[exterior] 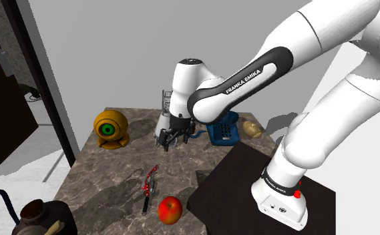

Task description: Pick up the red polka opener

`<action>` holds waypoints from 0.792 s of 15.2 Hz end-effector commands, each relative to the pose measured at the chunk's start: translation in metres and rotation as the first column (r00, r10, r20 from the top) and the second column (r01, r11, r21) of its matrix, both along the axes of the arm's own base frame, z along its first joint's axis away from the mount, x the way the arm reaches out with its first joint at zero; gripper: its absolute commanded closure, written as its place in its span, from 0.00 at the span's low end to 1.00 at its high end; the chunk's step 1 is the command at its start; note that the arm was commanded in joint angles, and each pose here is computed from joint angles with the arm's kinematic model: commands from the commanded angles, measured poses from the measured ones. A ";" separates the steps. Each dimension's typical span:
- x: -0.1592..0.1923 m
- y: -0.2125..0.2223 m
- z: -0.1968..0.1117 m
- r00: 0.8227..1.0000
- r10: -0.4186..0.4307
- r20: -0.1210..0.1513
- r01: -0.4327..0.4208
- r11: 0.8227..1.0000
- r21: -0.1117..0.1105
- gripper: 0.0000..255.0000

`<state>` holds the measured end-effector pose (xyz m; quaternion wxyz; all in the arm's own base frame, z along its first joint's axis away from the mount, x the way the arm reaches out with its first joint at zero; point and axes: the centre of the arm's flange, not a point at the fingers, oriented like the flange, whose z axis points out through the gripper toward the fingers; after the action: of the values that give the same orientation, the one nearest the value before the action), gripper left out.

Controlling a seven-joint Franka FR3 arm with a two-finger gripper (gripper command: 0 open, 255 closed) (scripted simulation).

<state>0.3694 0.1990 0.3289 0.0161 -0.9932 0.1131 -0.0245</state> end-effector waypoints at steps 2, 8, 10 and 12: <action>0.007 0.022 -0.040 1.000 -0.022 -0.007 0.022 1.000 0.000 0.00; 0.023 0.062 -0.107 0.998 -0.063 -0.023 0.063 0.998 -0.007 0.00; 0.029 0.075 -0.130 0.997 -0.076 -0.028 0.076 0.997 -0.010 0.00; 0.035 0.088 -0.152 0.995 -0.090 -0.033 0.090 0.996 -0.013 0.00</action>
<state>0.4011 0.2802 0.1905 0.0096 -0.9879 0.1544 -0.0101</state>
